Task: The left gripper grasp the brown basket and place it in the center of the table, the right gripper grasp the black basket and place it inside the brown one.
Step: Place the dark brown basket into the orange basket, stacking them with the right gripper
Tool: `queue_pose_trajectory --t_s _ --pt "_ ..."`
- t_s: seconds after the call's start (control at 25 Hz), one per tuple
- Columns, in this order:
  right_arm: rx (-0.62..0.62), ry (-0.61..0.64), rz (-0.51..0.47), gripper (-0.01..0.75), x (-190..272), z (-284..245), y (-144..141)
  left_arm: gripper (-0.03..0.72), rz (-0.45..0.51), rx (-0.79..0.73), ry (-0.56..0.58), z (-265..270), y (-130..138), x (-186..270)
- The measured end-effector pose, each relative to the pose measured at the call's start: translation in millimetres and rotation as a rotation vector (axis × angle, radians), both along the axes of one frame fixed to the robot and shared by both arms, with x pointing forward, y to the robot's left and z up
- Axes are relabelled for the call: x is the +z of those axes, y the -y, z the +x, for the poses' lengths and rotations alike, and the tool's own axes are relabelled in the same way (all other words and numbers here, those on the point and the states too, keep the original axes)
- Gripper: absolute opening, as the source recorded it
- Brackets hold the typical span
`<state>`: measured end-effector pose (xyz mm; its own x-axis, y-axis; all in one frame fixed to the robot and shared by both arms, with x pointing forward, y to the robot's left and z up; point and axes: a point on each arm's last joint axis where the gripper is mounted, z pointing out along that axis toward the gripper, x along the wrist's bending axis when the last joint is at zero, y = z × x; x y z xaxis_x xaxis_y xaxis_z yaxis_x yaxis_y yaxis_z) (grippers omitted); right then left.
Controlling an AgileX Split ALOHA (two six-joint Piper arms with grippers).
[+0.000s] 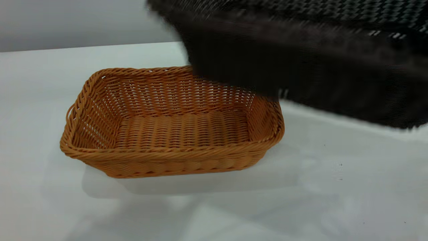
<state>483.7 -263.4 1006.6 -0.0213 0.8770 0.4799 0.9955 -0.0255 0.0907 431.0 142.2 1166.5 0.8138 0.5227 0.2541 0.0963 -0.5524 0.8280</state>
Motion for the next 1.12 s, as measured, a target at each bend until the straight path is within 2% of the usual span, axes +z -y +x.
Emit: queue_pose_trajectory --t_s 0.28,0.76,1.12 --pt "0.137 -0.027 -0.011 0.285 -14 19 -38 0.426 -0.025 -0.004 -0.022 -1 1 0" --pt "0.349 -0.001 0.004 0.285 -1 64 -99 0.426 -0.066 -0.04 -0.007 -3 5 4" --pt "0.354 -0.003 0.018 0.285 -9 87 -120 0.426 -0.093 -0.065 -0.004 -4 7 5"
